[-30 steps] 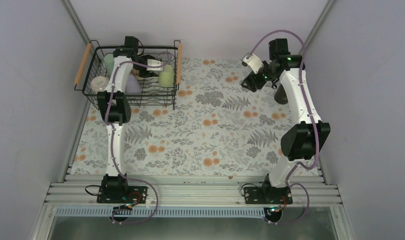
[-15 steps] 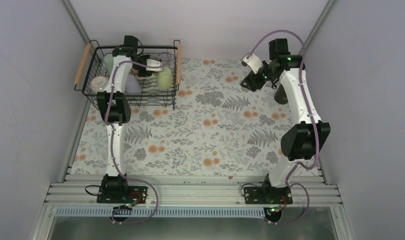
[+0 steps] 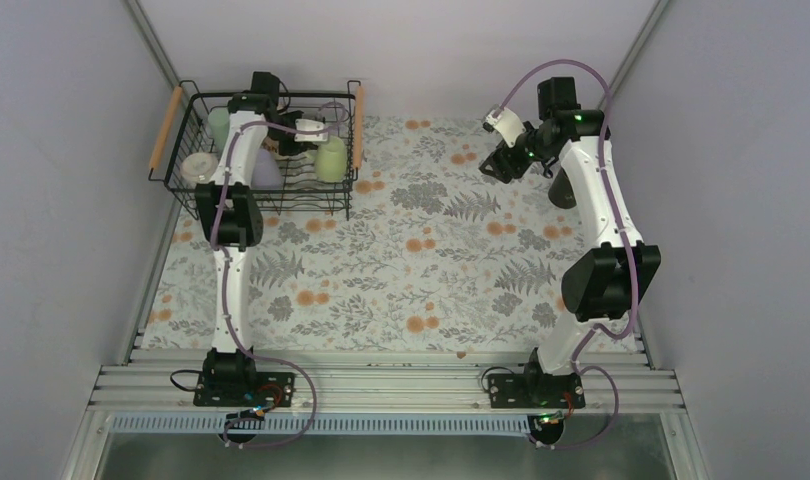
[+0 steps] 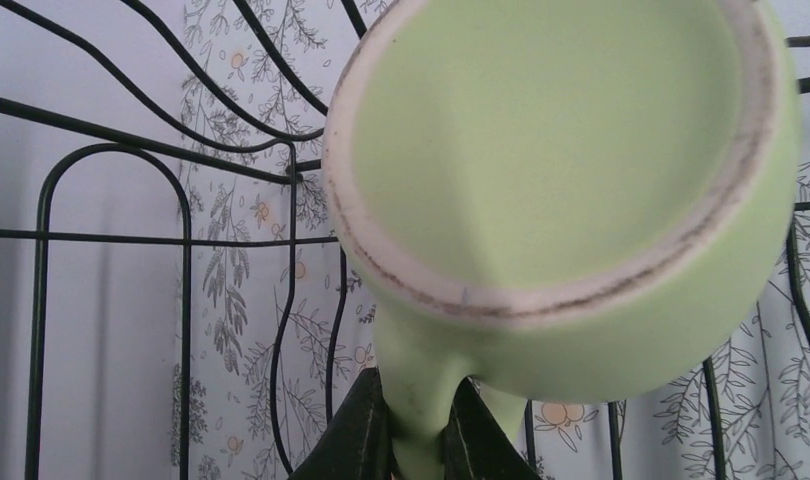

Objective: Unload the cups from the dish rack

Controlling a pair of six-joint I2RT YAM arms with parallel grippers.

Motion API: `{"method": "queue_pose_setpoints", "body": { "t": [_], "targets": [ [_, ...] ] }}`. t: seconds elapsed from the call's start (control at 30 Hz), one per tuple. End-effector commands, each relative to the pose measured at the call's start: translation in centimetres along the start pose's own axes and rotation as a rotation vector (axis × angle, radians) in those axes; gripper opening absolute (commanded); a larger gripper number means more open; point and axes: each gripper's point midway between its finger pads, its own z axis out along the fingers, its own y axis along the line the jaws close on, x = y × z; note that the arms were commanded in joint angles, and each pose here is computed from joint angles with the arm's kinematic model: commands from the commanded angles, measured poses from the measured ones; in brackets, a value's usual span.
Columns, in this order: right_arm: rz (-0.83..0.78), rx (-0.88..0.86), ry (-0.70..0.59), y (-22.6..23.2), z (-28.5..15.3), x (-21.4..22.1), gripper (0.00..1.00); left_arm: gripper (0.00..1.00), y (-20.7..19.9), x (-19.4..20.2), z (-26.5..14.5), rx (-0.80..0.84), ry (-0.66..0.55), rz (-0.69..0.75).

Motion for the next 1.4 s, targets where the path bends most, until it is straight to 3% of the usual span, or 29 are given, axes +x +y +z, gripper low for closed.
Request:
{"method": "queue_pose_setpoints", "body": {
  "t": [0.0,0.37,0.5,0.63,0.83,1.03,1.27,1.37],
  "targets": [
    [-0.011,-0.016,-0.049,1.2,-1.0,-1.2,0.73,0.02,2.9,-4.3,-5.3,-0.121,-0.058,0.007],
    [0.004,-0.068,-0.149,2.2,-2.1,-3.4,0.74,0.02,8.2,-10.1,-15.5,-0.402,-0.114,-0.097],
    [0.000,-0.204,-0.264,4.4,-3.6,-5.9,0.76,0.02,8.6,-14.3,-20.8,-0.481,-0.237,-0.129],
    [-0.007,-0.347,-0.376,6.4,-5.7,-8.4,0.77,0.02,6.6,-18.2,-23.6,-0.449,-0.415,-0.139],
    [-0.030,-0.632,-0.629,10.2,-10.2,-11.9,0.81,0.02,2.0,-22.8,-25.4,-0.345,-0.755,-0.149],
    [-0.003,-0.824,-0.749,11.4,-10.8,-11.9,0.84,0.02,-1.1,-25.9,-27.1,-0.466,-0.988,-0.113],
    [0.074,-0.944,-0.814,11.3,-9.3,-11.0,0.88,0.02,-3.1,-28.8,-26.6,-0.553,-1.137,-0.115],
    [0.007,-0.895,-0.788,11.9,-8.2,-10.8,0.85,0.02,-3.2,-30.4,-25.7,-0.510,-1.158,-0.120]
  ]
}}
